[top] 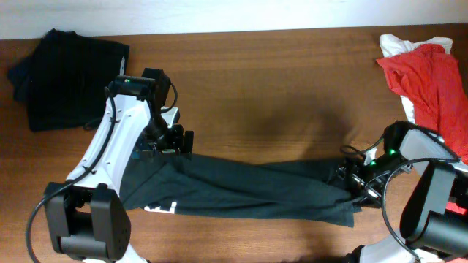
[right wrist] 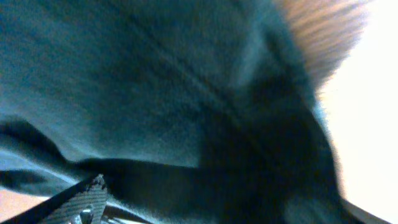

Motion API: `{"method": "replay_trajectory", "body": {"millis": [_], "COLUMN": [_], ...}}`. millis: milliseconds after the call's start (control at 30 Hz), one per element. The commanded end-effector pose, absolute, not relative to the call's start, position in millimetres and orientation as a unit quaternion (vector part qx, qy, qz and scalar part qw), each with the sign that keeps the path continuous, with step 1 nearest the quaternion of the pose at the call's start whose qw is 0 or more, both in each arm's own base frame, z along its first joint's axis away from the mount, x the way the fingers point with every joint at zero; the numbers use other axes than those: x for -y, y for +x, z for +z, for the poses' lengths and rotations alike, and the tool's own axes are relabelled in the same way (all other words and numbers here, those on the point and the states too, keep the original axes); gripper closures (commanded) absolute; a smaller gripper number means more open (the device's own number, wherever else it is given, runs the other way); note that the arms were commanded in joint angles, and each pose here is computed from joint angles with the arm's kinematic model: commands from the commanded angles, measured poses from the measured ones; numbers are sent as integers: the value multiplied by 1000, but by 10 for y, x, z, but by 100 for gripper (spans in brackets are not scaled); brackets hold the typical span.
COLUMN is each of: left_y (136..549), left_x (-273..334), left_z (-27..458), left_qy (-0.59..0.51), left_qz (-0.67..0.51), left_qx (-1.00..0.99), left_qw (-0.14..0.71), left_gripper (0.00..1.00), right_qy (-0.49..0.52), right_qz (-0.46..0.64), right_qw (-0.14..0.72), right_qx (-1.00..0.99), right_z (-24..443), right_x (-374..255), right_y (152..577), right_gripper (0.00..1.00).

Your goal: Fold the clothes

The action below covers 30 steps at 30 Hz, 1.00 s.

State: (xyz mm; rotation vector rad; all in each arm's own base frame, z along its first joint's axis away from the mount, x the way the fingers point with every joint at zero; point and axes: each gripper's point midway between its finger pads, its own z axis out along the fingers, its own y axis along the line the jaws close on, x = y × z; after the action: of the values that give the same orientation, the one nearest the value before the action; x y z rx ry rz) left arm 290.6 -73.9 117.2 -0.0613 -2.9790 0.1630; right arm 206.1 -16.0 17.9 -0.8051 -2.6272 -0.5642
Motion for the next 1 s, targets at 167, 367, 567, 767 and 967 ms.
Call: {"method": "replay_trajectory", "body": {"millis": [167,367,567,767,967], "left_y": [2858,2852,2852,2854,2862], "left_x": [756,756,755,756,757], "left_z": [1125,1122,1121,1120,1119], "left_qy": [-26,-26,-26,-26,-26], "left_qz": [61,61,61,61,61], "left_qx": [995,995,995,995,995], "left_qw": [74,75,75,75,73], "left_gripper": [1,1,1,1,1], "right_qy": [-262,-253,-261,-270,-254], "right_qz": [-213,-173,-124,-121,-151], "right_qw": [168,129,120,80,102], "right_qx": [926,943,950,952,950], "right_z": [160,288,256,141,-27], "right_x": [3,231,405,485,278], "right_y": [2054,2321,2348,2494,2296], "right_gripper": [96,92,1,1,1]}}
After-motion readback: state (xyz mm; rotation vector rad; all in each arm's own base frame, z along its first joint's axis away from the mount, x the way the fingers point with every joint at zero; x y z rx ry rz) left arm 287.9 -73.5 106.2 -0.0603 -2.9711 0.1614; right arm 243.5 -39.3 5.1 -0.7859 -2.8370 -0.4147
